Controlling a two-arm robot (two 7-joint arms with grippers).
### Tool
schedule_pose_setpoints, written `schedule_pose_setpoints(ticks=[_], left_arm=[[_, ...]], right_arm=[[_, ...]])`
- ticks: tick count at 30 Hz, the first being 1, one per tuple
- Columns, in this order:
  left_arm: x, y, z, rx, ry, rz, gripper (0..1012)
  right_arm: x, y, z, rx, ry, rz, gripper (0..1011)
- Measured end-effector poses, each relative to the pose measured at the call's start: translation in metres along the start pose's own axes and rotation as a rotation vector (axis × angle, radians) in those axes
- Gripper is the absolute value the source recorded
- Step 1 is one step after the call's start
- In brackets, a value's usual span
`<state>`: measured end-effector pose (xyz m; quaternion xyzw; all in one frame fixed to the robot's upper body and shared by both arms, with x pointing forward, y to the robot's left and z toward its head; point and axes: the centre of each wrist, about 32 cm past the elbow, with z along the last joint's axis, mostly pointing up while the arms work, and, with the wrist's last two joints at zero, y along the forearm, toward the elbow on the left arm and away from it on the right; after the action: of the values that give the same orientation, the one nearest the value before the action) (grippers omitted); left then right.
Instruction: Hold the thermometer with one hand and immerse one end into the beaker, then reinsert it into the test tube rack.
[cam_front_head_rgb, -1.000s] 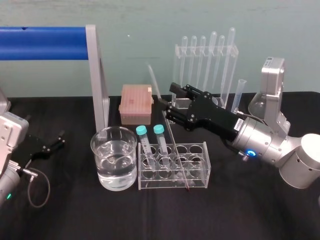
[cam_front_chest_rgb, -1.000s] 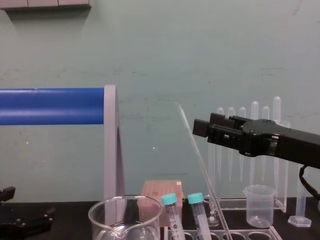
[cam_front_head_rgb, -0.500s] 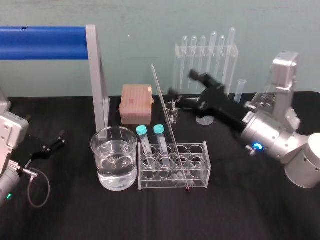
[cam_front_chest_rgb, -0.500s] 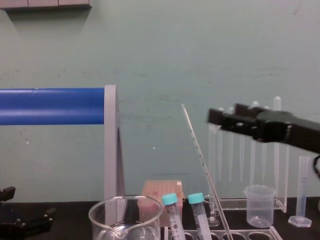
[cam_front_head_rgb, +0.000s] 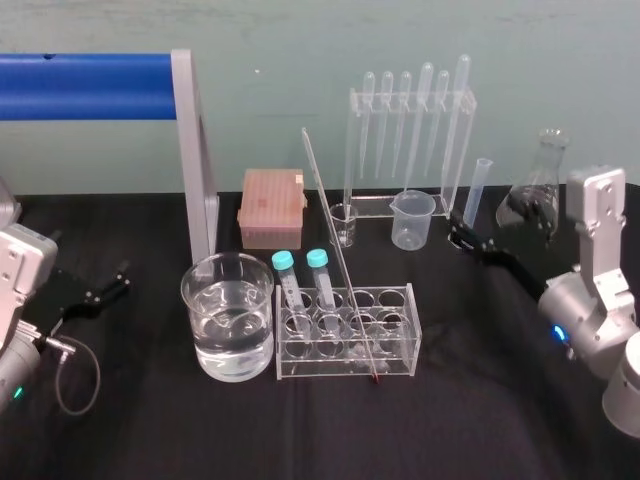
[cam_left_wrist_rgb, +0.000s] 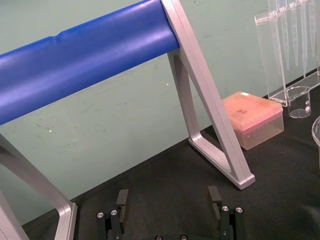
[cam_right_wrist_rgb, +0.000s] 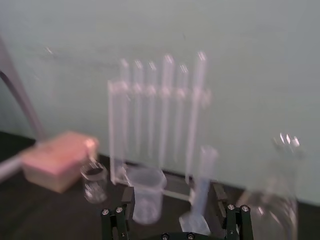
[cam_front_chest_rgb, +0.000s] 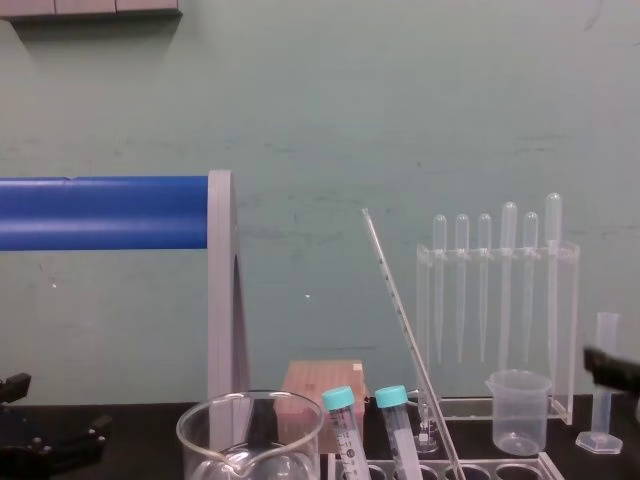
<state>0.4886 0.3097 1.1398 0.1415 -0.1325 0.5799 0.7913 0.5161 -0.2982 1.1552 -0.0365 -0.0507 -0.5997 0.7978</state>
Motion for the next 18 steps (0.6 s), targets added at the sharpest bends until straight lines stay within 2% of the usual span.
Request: schedule_pose_setpoints(ticks=[1,2,18], left_arm=[[0.0000,0.0000,0.0000,0.000,0.000,0.000,1008],[0.0000,0.0000,0.0000,0.000,0.000,0.000,1008],[0.0000,0.0000,0.0000,0.000,0.000,0.000,1008]], right_arm=[[-0.0011,-0.0016,-0.0060,-0.024,-0.005,-0.021,1003],[-0.0013,-0.0019,-0.0067,-0.027,-0.005,-0.022,1003],[-0.0001,-0.0005,-0.0013,-0.007,-0.003,-0.011,1003]])
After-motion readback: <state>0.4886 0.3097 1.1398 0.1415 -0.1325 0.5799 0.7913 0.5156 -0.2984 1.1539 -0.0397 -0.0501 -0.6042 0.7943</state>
